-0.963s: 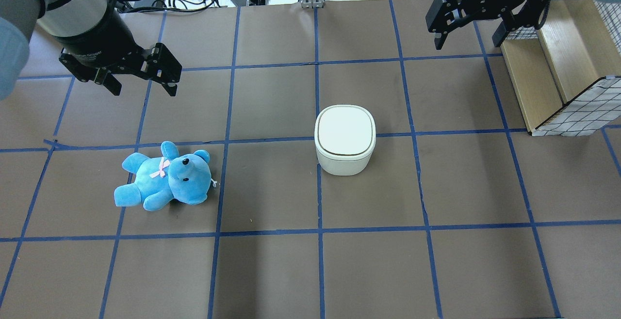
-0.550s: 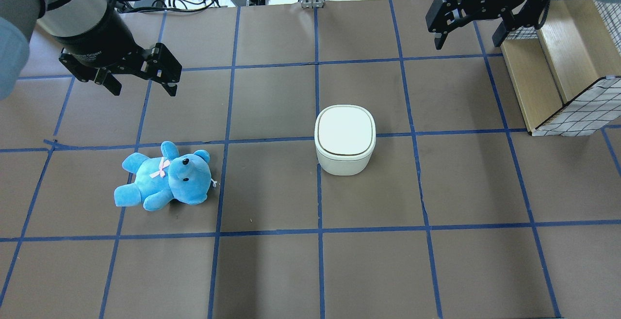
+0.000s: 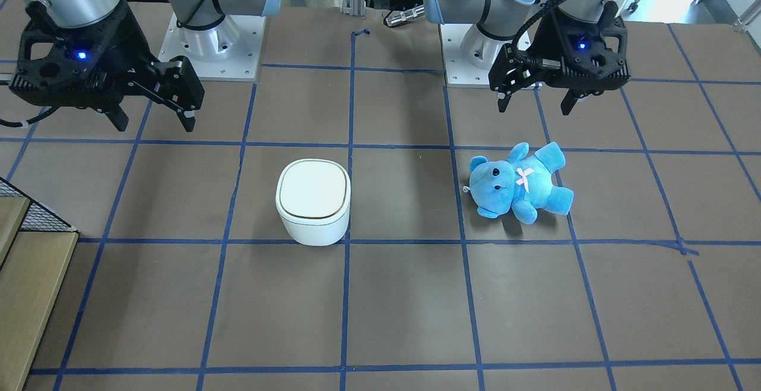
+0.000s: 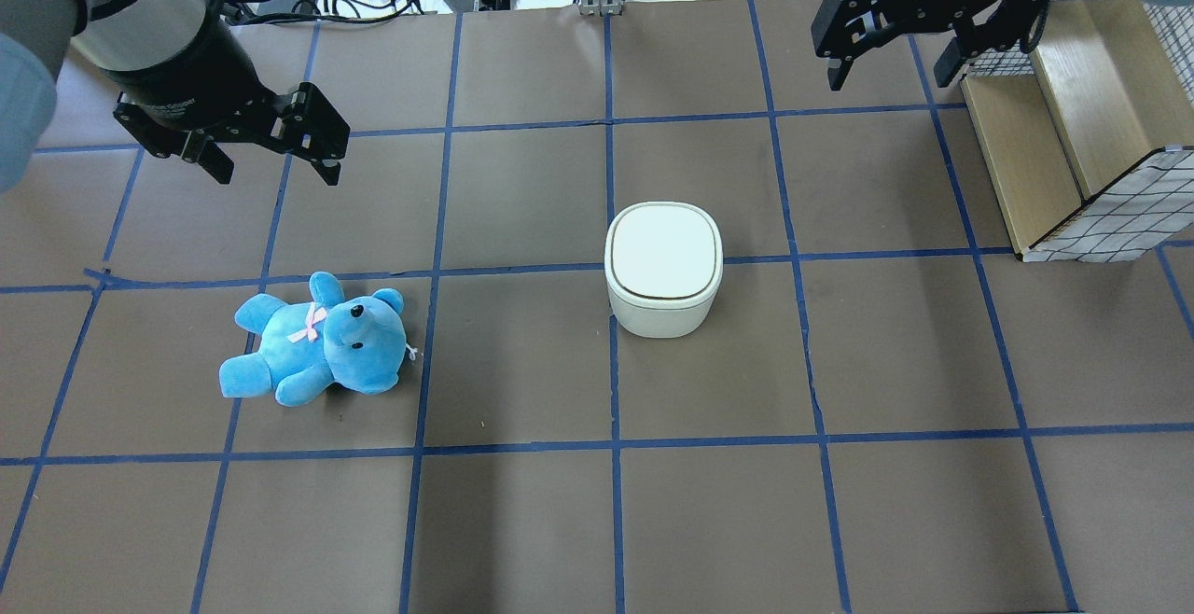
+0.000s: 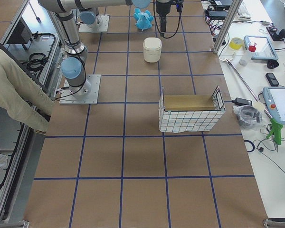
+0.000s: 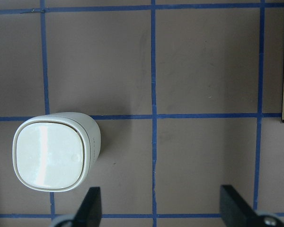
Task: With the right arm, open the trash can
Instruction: 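Move the right gripper over the white trash can's lid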
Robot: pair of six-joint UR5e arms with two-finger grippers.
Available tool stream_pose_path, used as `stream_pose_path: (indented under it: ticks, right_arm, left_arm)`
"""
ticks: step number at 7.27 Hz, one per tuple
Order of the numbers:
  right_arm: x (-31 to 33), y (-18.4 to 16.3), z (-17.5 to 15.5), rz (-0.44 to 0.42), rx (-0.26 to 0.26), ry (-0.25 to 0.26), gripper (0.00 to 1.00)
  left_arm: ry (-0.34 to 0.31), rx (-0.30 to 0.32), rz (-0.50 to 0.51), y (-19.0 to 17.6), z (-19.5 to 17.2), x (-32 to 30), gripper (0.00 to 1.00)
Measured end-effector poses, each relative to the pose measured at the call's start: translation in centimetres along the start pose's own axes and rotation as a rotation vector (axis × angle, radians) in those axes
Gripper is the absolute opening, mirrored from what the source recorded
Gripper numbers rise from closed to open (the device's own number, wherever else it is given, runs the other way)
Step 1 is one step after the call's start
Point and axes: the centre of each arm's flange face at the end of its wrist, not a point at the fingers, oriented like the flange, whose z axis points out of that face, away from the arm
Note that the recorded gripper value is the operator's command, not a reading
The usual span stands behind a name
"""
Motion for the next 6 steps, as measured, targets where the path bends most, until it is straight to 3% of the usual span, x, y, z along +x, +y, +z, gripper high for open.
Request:
stream_pose_path:
  ticks: [2,4,6]
  right_arm:
    - [-4.7,1.4,0.0,0.032,-0.023,-0.027,0.0]
    - [-9.4,2.3,1.3,0.078,-0.066,-0.092,0.0]
    - [-11.6,2.2,3.2,0.071,-0.096,-0.128,0.0]
  left_arm:
    - [0.0,0.0,-0.001,0.0,0.0,0.0,1.0]
    - [0.0,0.0,-0.001,0.0,0.0,0.0,1.0]
    - [0.0,0.0,-0.001,0.0,0.0,0.0,1.0]
